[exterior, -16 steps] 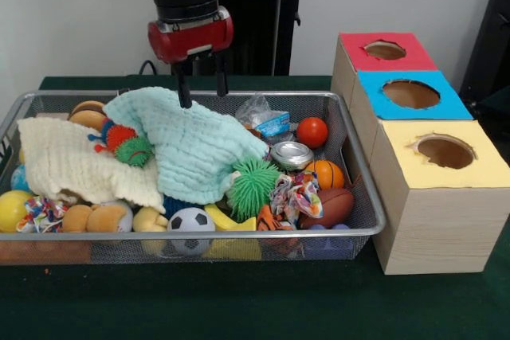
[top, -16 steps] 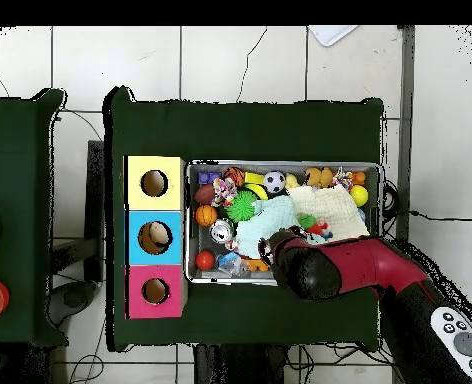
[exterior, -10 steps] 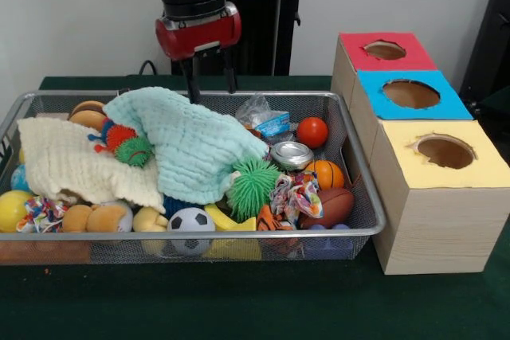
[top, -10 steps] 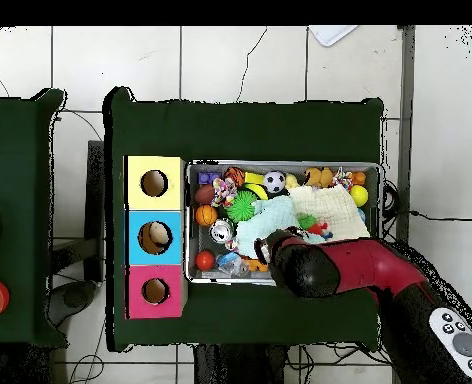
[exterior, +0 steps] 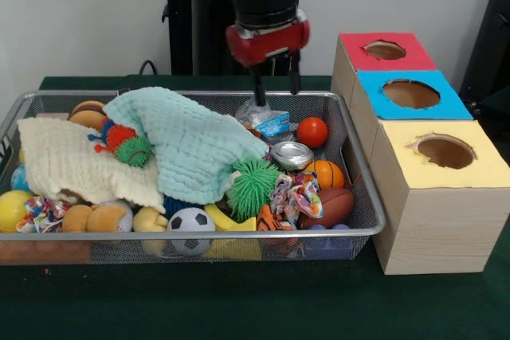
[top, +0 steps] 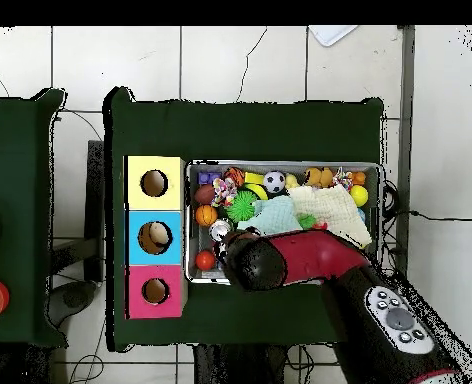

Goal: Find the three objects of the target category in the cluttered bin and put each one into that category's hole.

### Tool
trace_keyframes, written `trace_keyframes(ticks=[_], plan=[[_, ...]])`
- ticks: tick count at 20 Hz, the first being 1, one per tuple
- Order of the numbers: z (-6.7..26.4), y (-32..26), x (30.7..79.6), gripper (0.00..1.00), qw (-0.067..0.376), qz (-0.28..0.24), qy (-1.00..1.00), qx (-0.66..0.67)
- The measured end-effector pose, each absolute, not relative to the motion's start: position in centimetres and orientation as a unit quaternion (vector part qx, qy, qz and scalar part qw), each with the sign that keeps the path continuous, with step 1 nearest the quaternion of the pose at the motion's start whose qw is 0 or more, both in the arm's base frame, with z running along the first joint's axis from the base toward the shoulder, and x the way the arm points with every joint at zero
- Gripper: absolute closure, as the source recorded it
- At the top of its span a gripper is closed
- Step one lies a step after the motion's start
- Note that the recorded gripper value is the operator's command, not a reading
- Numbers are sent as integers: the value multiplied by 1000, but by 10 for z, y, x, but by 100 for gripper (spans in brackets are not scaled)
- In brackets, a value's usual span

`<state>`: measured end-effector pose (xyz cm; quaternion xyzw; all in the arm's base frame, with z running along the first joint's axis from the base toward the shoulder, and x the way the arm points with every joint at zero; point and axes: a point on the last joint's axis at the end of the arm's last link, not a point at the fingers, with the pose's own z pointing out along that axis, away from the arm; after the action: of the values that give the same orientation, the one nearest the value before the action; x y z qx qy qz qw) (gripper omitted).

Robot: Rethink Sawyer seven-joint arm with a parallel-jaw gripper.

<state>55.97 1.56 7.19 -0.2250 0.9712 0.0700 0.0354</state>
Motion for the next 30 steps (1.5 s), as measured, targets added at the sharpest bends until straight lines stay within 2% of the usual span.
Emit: trace_keyframes(ticks=[4, 9, 13, 20, 25, 30], plan=[[59, 60, 561, 0, 31, 70, 972, -224], [33, 77, 571, 0, 45, 47, 973, -220], [18, 69, 579, 0, 61, 9, 971, -233], [17, 36, 596, 0, 102, -38, 967, -230], [4, 9, 607, 0, 127, -41, 969, -207], [-33, -18, 608, 0, 147, -28, 974, -173]])
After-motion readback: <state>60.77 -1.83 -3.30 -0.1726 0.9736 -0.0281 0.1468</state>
